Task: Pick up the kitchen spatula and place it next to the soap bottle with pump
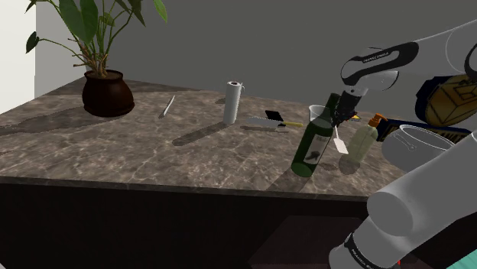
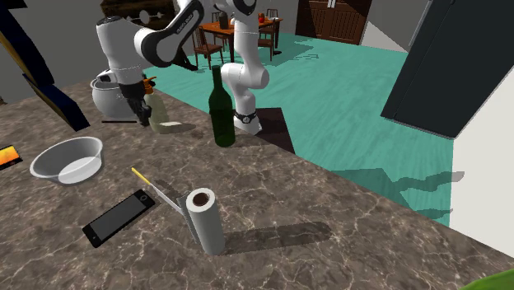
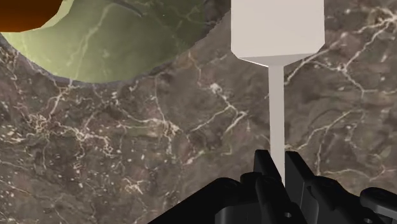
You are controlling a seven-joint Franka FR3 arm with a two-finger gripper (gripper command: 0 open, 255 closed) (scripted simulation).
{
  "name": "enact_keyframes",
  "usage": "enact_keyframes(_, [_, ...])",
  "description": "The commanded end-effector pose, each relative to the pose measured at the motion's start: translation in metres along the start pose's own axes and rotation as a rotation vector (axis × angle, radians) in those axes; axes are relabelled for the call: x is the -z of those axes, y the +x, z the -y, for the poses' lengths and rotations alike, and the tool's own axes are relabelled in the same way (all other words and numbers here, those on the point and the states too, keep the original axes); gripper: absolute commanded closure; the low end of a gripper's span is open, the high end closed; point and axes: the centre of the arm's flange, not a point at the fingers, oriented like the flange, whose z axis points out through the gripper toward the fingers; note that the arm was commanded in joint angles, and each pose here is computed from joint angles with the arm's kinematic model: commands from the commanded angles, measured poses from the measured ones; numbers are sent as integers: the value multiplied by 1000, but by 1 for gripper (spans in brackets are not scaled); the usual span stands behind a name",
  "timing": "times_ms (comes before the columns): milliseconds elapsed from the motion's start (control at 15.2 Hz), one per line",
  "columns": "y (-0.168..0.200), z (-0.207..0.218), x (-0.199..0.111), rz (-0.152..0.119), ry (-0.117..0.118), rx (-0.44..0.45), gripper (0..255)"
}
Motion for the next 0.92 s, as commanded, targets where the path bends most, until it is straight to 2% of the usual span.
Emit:
enact_keyframes(0, [-1,-1,-11,-1,0,0,255])
enact_keyframes(858, [-5,-1,-80,-1,0,0,255])
